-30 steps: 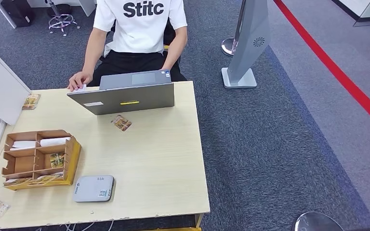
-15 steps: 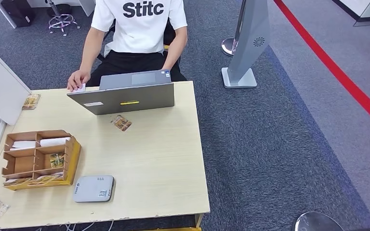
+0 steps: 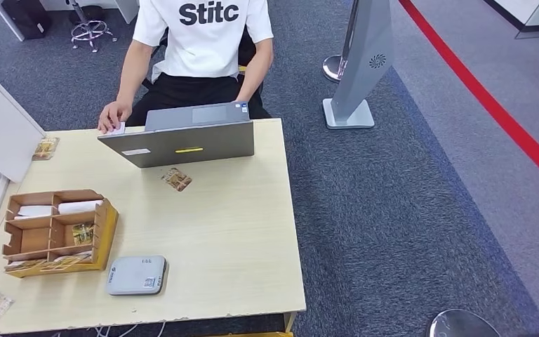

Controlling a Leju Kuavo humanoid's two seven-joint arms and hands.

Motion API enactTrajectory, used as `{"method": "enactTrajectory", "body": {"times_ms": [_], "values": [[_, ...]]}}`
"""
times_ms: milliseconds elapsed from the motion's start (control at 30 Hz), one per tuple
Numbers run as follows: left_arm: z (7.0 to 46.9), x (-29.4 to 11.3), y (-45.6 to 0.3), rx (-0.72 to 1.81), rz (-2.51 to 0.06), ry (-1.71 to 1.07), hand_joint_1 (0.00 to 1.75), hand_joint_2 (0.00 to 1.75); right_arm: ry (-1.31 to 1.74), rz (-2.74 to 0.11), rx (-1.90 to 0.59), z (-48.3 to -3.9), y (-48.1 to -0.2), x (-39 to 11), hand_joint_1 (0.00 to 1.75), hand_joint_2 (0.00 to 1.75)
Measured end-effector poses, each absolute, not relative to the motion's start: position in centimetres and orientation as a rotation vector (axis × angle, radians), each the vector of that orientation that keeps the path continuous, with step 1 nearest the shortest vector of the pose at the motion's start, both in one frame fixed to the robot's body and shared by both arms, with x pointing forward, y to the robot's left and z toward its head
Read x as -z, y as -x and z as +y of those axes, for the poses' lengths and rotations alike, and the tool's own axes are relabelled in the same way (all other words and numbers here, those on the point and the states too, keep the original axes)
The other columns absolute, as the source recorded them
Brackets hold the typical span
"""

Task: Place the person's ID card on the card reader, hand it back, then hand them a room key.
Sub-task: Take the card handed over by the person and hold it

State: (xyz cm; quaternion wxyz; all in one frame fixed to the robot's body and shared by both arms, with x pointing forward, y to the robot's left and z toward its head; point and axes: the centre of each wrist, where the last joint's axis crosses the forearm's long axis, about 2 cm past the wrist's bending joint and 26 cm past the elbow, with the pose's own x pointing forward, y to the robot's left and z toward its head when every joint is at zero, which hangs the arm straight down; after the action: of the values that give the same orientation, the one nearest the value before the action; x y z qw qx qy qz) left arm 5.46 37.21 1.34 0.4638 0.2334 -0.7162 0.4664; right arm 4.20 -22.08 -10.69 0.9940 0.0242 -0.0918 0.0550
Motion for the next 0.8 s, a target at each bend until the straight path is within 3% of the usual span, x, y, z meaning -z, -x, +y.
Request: {"method": "enactTrajectory", "body": {"times_ms": [500,800], "values": [[39.4,-10.2,-6.8,-1.038,-2.088,-0.601,0.00,1.75,-0.028,-0.177,-0.097,-22.2,-4.0,10.7,0.00,1.75],[39.6,-13.9,-9.2,-0.598,-2.187,-0.741,0.00,1.75,-0.024,-0.171,-0.116,-22.1,-4.2,10.7,0.00,1.75]]}}
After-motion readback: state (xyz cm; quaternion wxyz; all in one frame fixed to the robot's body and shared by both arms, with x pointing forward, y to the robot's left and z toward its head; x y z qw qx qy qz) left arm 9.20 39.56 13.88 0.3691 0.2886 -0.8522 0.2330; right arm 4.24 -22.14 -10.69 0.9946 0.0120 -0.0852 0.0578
